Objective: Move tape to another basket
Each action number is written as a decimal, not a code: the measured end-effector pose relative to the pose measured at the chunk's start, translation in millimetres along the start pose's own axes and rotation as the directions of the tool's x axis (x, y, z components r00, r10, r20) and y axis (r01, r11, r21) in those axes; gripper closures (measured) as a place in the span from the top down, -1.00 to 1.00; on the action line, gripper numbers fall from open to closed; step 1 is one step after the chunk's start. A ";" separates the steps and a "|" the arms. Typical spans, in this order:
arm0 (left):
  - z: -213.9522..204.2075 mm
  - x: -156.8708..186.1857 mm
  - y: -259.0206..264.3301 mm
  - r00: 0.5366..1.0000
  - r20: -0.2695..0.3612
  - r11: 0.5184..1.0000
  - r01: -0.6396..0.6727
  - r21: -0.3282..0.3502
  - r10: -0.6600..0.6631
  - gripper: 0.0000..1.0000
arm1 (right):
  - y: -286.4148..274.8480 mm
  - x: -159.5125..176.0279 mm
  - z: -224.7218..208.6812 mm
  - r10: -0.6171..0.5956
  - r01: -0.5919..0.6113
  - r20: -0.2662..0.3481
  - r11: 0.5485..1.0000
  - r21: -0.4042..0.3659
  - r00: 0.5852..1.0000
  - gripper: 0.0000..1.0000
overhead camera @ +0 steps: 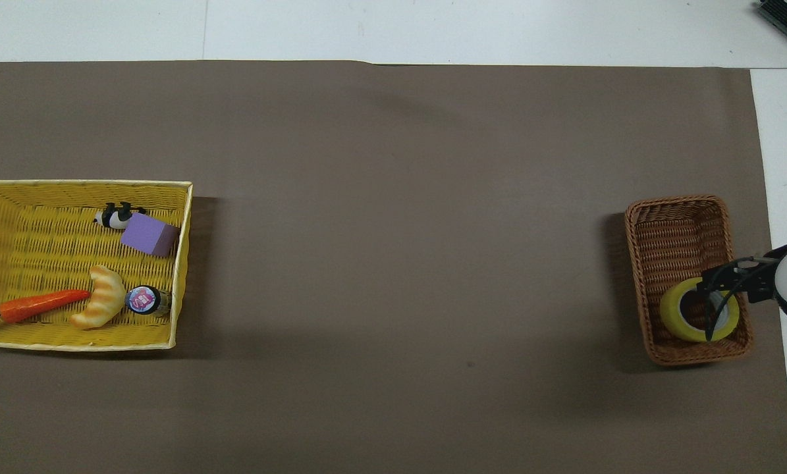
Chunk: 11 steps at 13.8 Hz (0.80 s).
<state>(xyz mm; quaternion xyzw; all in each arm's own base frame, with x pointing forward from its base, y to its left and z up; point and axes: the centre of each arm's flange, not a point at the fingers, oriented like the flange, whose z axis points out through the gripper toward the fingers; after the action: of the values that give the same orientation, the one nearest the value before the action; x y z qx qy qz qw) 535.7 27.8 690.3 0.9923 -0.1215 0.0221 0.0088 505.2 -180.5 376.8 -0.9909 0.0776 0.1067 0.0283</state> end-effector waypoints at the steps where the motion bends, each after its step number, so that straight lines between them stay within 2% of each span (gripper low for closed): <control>1: 0.0 0.0 0.0 1.000 0.000 1.000 0.000 0.000 0.000 1.00 | -4.0 1.9 -5.5 -0.008 0.008 -0.011 1.000 -0.004 1.000 1.00; 5: 0.0 0.0 0.0 1.000 0.000 1.000 0.000 0.000 0.000 1.00 | -42.6 16.1 -47.9 -0.031 0.029 -0.077 0.999 -0.034 0.997 1.00; 8: 0.0 0.0 0.0 1.000 0.000 1.000 0.000 0.000 0.000 1.00 | -82.0 27.1 -77.9 -0.070 0.055 -0.132 0.992 -0.110 0.989 1.00; 11: 0.0 0.0 0.0 1.000 0.000 1.000 0.000 0.000 0.000 1.00 | -117.2 34.9 -104.4 -0.108 0.085 -0.186 0.988 -0.131 0.977 1.00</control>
<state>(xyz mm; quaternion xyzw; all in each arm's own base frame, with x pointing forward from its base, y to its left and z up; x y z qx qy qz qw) 535.7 27.8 690.3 0.9923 -0.1215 0.0221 0.0088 579.3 -77.6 475.7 -0.9990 0.0251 0.0134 -0.0349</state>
